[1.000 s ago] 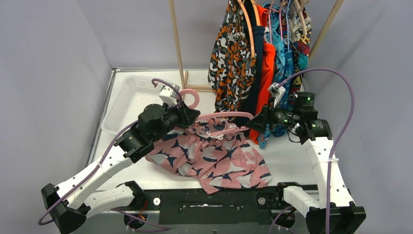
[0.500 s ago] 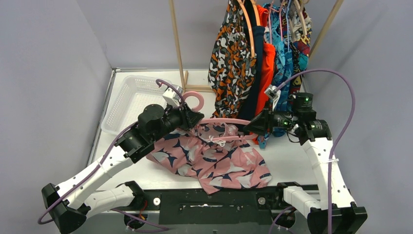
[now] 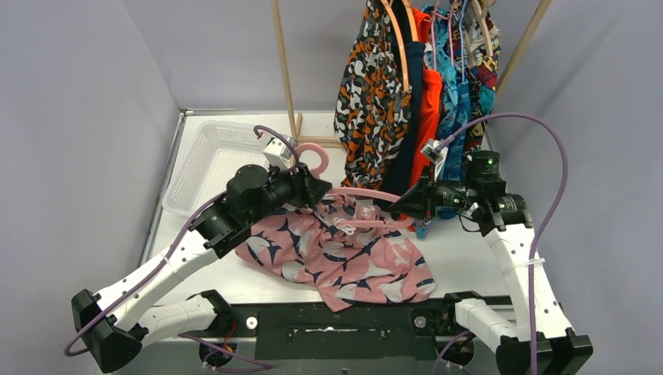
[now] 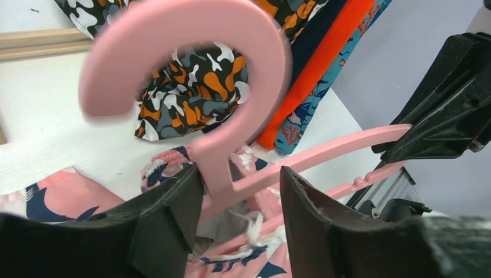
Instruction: Remove the shorts from the hanger
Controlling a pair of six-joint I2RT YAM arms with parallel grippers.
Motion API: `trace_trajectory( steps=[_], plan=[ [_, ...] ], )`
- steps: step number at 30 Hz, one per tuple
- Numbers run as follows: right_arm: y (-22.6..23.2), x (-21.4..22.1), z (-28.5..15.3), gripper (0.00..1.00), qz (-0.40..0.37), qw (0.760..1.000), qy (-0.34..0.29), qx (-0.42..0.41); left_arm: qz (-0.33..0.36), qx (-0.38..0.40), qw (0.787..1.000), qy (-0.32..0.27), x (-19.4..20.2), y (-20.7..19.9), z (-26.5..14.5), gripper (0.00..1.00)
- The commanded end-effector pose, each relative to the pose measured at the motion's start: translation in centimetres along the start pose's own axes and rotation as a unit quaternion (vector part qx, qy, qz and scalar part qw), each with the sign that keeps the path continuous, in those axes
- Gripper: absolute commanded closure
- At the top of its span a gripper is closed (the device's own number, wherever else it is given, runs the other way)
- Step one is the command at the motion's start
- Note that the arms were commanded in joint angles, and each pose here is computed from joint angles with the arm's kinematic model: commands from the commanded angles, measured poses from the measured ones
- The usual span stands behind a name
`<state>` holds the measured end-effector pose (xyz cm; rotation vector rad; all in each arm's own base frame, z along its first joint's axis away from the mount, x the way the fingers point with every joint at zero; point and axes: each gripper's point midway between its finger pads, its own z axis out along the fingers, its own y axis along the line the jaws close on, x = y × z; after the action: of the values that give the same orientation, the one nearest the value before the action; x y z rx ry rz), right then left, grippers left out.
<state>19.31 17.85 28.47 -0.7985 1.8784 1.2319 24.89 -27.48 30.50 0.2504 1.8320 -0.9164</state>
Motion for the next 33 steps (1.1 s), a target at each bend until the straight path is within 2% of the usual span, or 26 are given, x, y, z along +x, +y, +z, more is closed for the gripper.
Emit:
trace_trajectory(
  steps=[1, 4, 7, 12, 17, 22, 27, 30, 33],
  plan=[
    [-0.7, -0.2, -0.8, 1.00, -0.008, 0.999, -0.008, 0.044, 0.000, 0.021, 1.000, -0.018, -1.6, -1.4, 0.0, 0.45],
    [-0.8, -0.1, -1.4, 1.00, -0.007, 0.998, -0.008, 0.066, 0.010, -0.007, 1.000, 0.005, -0.3, -0.1, 0.0, 0.37],
    [-0.4, -0.1, -1.9, 1.00, -0.012, 0.996, -0.016, 0.083, 0.016, -0.045, 0.998, 0.033, 1.6, 1.8, -0.6, 0.34],
    [-0.1, -0.4, -2.5, 1.00, -0.016, 0.994, -0.023, 0.103, 0.008, -0.085, 0.996, 0.034, 2.9, 3.8, -1.9, 0.30],
    [0.2, -0.6, -3.0, 1.00, -0.016, 0.993, -0.017, 0.116, -0.026, -0.216, 0.976, 0.027, 3.7, 8.6, -3.0, 0.25],
    [1.1, -1.2, -3.8, 1.00, -0.030, 0.991, -0.022, 0.130, -0.057, -0.258, 0.962, 0.072, 6.4, 10.8, -1.7, 0.22],
    [1.8, -1.7, -4.6, 1.00, -0.035, 0.988, -0.027, 0.147, -0.073, -0.262, 0.953, 0.131, 9.9, 11.8, 0.2, 0.29],
    [1.7, -2.1, -5.4, 1.00, -0.042, 0.983, -0.029, 0.178, -0.079, -0.265, 0.948, 0.156, 11.4, 12.3, 0.8, 0.42],
    [1.6, -2.8, -6.4, 1.00, -0.064, 0.974, -0.039, 0.212, -0.082, -0.239, 0.952, 0.172, 12.6, 11.9, 1.3, 0.55]
  ],
)
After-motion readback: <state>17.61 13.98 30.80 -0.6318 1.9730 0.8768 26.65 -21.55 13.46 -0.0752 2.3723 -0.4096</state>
